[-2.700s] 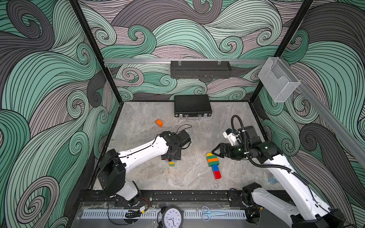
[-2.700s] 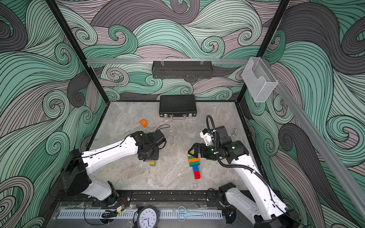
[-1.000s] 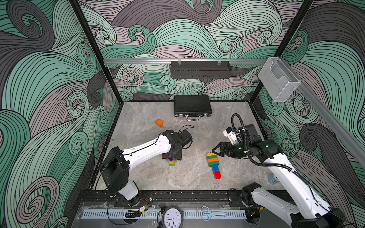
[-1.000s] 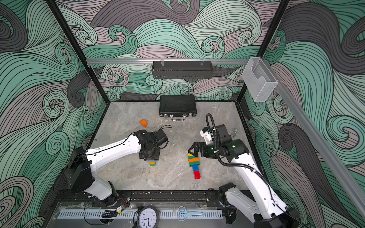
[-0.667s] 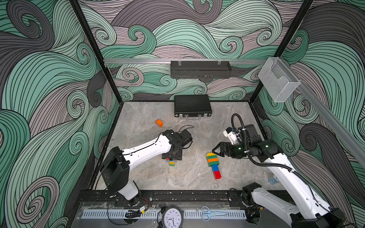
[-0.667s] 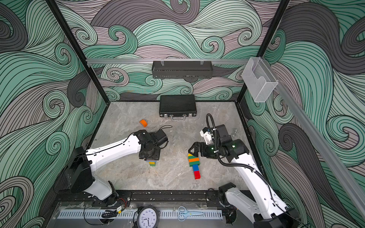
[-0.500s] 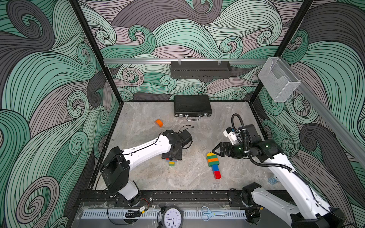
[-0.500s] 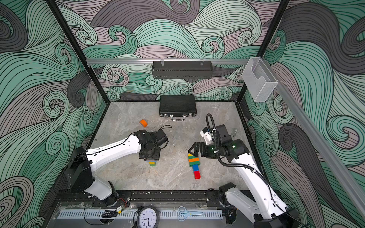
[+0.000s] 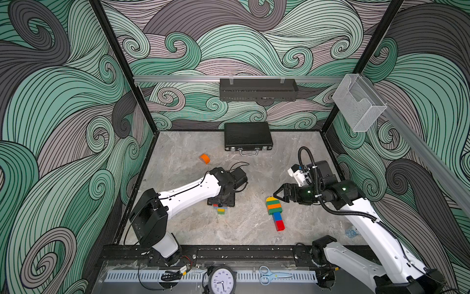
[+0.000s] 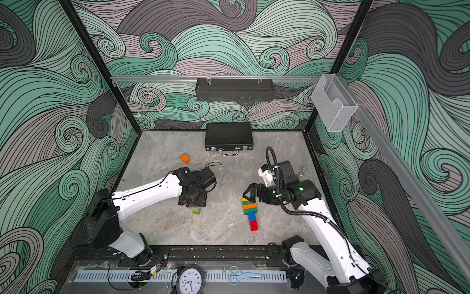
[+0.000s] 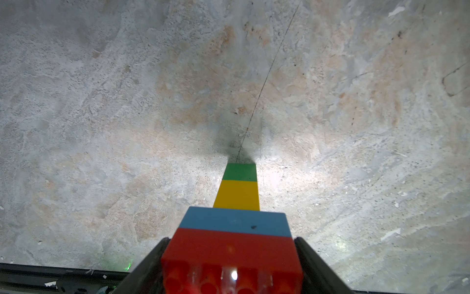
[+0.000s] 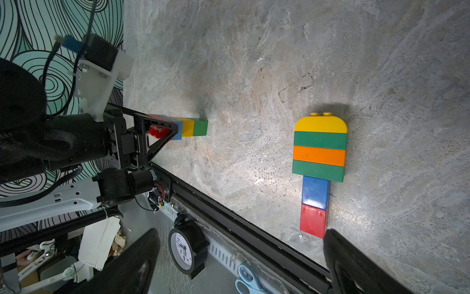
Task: Assemble an ice cream with lego
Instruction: Assemble the lego brick with the lego brick, then pick up the lego brick from the center of the board.
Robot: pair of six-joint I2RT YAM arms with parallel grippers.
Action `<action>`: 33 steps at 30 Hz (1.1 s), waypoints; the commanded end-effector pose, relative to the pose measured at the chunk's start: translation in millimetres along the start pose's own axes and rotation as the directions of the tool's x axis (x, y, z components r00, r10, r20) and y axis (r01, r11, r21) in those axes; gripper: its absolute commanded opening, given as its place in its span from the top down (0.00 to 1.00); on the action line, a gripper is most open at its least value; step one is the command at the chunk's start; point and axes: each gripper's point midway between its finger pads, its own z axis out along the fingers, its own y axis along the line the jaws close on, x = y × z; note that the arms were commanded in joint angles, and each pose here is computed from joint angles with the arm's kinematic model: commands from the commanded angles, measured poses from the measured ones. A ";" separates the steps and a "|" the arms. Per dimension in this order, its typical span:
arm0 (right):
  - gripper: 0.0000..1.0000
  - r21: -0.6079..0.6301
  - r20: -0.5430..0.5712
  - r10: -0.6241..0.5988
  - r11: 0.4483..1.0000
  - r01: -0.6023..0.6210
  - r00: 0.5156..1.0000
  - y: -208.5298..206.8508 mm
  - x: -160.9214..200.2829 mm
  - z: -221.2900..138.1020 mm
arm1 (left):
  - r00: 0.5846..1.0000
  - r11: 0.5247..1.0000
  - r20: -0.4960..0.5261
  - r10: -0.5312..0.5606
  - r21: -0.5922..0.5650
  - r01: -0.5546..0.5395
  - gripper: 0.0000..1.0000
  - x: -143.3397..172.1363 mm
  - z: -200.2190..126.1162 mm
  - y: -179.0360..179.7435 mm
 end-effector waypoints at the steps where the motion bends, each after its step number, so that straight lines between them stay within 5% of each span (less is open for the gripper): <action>1: 0.01 -0.004 0.017 -0.025 1.000 0.026 1.000 6.1 -2.3 -7.4 | 1.000 1.000 -0.002 0.001 -0.017 -0.001 0.24 1.4 -4.9 3.5; 17: 0.01 -0.007 0.027 -0.032 0.999 0.032 0.999 8.6 -5.3 -10.6 | 0.996 0.999 0.086 -0.031 -0.018 0.033 0.06 -22.0 -52.6 28.0; 24: 0.01 -0.006 0.031 -0.039 0.999 0.039 0.999 10.0 -8.4 -11.2 | 0.974 0.985 0.151 -0.169 -0.003 0.171 0.05 -72.1 -64.2 59.2; 33: 0.01 -0.013 0.023 -0.055 0.998 0.055 0.998 13.5 -18.4 -7.7 | 0.935 0.942 0.110 -0.336 0.052 0.332 0.08 -153.2 -23.8 77.8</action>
